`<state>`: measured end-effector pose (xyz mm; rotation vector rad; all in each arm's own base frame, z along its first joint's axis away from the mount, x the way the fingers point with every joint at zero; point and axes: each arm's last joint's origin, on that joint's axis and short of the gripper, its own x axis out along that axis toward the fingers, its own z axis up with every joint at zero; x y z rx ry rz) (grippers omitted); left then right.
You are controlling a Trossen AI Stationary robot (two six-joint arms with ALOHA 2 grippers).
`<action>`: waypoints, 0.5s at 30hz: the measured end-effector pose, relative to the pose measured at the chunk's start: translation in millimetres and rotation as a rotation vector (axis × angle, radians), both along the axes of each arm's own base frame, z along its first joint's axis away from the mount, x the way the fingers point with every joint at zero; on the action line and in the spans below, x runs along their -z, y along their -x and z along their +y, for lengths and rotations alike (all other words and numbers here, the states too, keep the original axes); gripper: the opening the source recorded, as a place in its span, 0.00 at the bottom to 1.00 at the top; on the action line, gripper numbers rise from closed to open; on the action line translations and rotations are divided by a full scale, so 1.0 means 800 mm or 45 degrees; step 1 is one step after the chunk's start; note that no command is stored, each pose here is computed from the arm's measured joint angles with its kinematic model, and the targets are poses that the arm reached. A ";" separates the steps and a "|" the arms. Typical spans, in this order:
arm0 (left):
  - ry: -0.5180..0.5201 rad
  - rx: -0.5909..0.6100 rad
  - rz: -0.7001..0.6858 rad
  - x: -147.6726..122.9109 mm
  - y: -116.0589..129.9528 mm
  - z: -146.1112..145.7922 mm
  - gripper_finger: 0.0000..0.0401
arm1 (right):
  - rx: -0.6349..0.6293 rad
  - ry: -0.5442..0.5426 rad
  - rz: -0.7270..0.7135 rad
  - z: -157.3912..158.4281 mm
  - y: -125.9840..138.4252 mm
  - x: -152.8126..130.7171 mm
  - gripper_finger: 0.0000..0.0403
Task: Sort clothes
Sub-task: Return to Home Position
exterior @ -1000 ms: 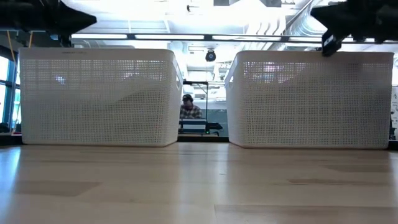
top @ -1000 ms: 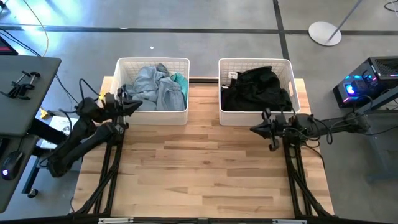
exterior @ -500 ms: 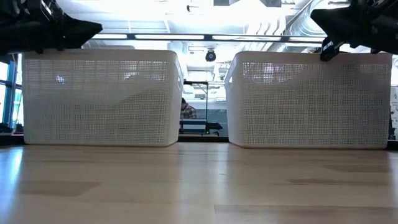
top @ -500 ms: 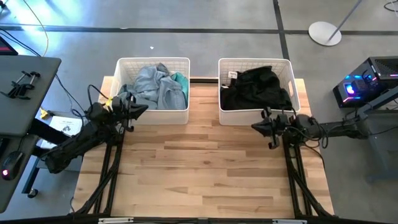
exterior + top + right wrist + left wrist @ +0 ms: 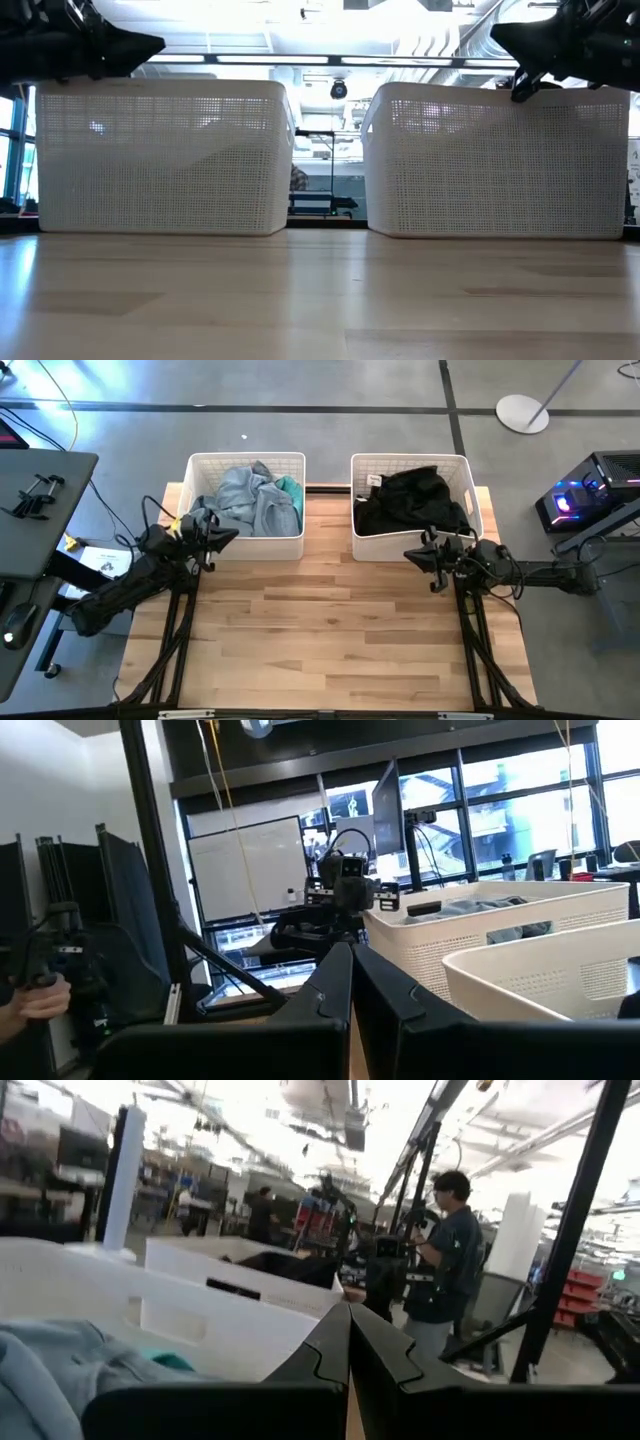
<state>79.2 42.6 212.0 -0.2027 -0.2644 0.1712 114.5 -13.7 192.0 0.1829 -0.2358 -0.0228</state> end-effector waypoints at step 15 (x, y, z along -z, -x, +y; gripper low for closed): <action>0.000 -0.004 0.207 -0.025 -0.034 -0.029 0.00 | -0.025 -0.061 -0.029 0.000 0.001 -0.003 0.00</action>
